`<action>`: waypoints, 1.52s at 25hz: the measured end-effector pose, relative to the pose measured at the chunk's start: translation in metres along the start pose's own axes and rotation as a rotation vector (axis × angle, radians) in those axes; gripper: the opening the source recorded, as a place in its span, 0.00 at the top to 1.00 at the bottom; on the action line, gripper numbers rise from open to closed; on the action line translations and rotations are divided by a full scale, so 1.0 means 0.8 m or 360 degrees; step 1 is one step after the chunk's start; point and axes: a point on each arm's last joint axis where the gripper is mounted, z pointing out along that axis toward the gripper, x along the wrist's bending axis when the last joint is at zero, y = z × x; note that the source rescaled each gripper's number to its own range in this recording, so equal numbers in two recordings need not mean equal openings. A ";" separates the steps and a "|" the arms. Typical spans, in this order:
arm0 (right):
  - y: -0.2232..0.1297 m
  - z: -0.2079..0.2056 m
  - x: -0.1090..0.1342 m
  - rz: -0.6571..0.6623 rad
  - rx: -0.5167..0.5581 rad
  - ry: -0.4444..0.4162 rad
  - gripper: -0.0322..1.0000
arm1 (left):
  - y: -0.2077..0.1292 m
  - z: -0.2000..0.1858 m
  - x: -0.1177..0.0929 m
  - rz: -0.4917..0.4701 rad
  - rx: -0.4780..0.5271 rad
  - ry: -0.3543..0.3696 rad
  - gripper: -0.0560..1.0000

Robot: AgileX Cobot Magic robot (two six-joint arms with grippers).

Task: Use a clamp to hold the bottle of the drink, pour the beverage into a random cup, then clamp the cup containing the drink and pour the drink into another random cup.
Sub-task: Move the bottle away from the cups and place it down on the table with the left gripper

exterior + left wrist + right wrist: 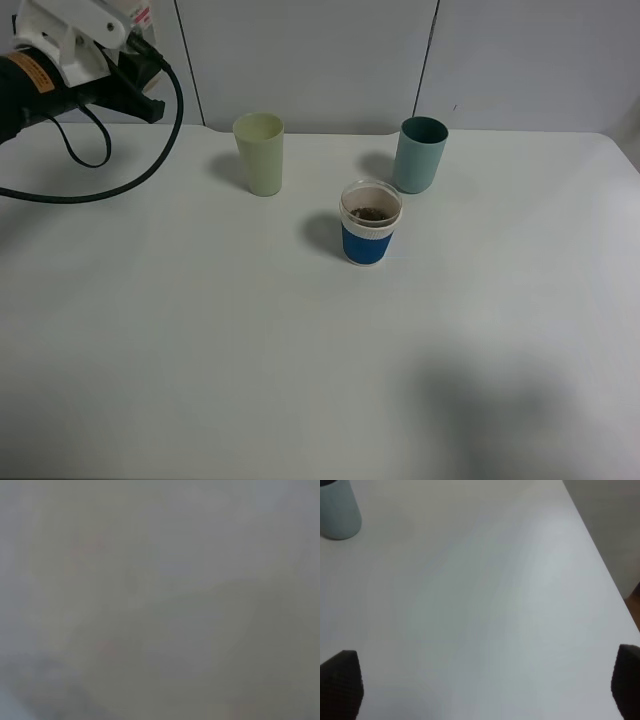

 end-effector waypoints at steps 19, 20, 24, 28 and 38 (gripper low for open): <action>0.000 0.000 0.000 0.0000 0.0000 0.0000 0.00 | -0.101 -0.049 -0.015 -0.0312 0.0105 0.0162 0.95; 0.000 0.000 0.000 0.0000 0.0000 0.0000 0.00 | -0.105 -0.047 -0.017 -0.0336 0.0099 0.0159 0.95; 0.000 0.000 0.000 0.0000 0.0000 0.0000 0.00 | -0.124 -0.043 -0.025 -0.0413 0.0099 0.0148 0.95; 0.000 0.000 0.000 0.0000 0.0000 0.0000 0.00 | -0.148 -0.041 -0.035 -0.0451 0.0200 0.0118 0.95; 0.000 0.000 0.000 0.0000 0.0000 0.0000 0.00 | -0.194 -0.042 -0.055 -0.0513 0.0396 0.0064 0.95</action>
